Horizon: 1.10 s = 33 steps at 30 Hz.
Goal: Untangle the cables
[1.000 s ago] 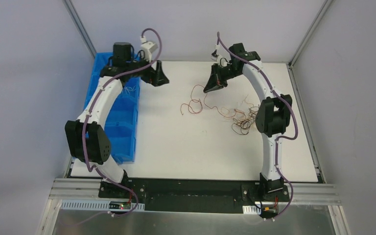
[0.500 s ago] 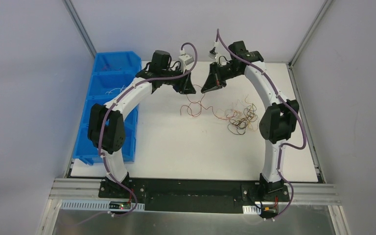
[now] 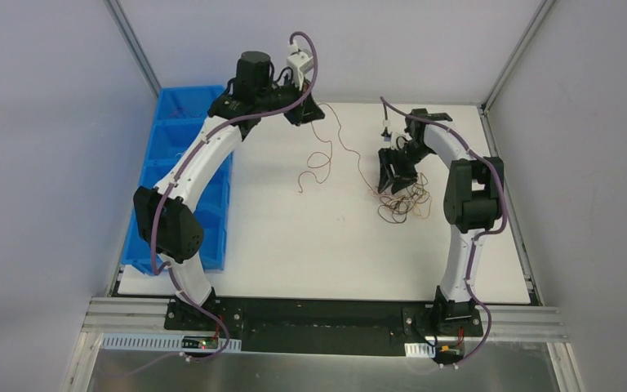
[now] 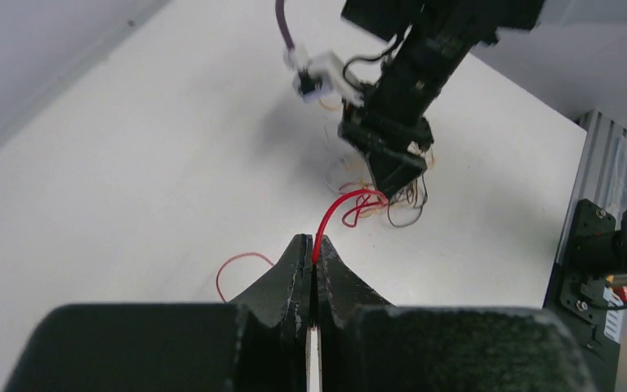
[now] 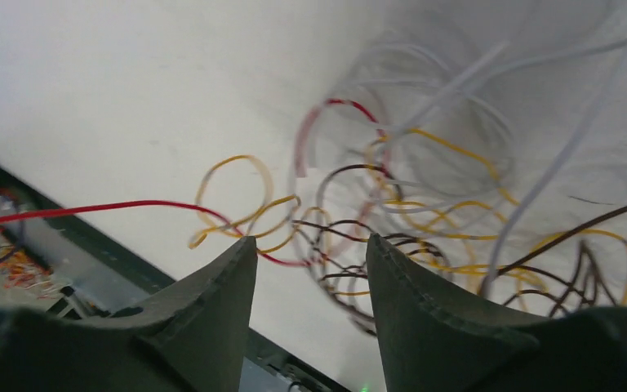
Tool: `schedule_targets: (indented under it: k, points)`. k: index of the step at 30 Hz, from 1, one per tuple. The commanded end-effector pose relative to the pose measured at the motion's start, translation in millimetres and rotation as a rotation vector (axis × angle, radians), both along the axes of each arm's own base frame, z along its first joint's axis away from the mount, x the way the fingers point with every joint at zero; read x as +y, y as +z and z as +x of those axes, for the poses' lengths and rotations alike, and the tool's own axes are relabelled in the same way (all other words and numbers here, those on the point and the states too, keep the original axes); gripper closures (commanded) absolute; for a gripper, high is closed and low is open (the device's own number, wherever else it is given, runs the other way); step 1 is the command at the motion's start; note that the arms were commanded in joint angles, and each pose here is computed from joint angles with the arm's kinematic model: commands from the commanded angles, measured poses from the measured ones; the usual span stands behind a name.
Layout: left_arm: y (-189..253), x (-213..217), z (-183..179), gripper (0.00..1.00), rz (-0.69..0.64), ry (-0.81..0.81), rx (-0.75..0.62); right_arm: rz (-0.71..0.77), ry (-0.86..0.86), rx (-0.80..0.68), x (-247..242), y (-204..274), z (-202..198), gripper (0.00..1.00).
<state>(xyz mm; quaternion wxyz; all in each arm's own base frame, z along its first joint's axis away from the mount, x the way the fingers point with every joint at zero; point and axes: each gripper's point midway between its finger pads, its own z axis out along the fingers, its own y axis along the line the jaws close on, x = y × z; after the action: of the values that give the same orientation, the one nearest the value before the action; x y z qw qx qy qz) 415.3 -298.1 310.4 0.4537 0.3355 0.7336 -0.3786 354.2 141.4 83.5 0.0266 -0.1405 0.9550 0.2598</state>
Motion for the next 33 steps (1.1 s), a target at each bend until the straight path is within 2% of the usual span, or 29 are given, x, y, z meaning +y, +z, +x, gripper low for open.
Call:
schedule_targets:
  k: [1,7,12,16,19,24,30,33]
  points:
    - [104,30,4,1.0,-0.103,0.102,-0.177,-0.245,0.078,-0.002,-45,-31,-2,0.45]
    - [219,90,25,1.0,-0.193,0.295,-0.417,-0.355,0.105,0.061,-88,-51,-9,0.49]
    - [265,124,28,1.0,-0.186,0.4,-0.575,-0.382,0.113,0.085,-107,-56,-13,0.53]
    - [284,153,40,1.0,-0.132,0.511,-0.69,-0.371,0.111,0.093,-109,-54,-14,0.54]
    - [293,175,51,1.0,-0.103,0.601,-0.748,-0.293,0.114,0.11,-96,-45,-18,0.54]
    - [286,208,79,1.0,-0.058,0.713,-0.781,-0.125,0.135,0.101,-69,-25,-16,0.52]
    - [277,233,111,1.0,-0.033,0.746,-0.817,-0.07,0.133,0.058,-59,-13,-2,0.52]
    - [274,238,119,1.0,0.024,0.727,-0.863,-0.061,0.141,0.035,-56,-16,3,0.51]
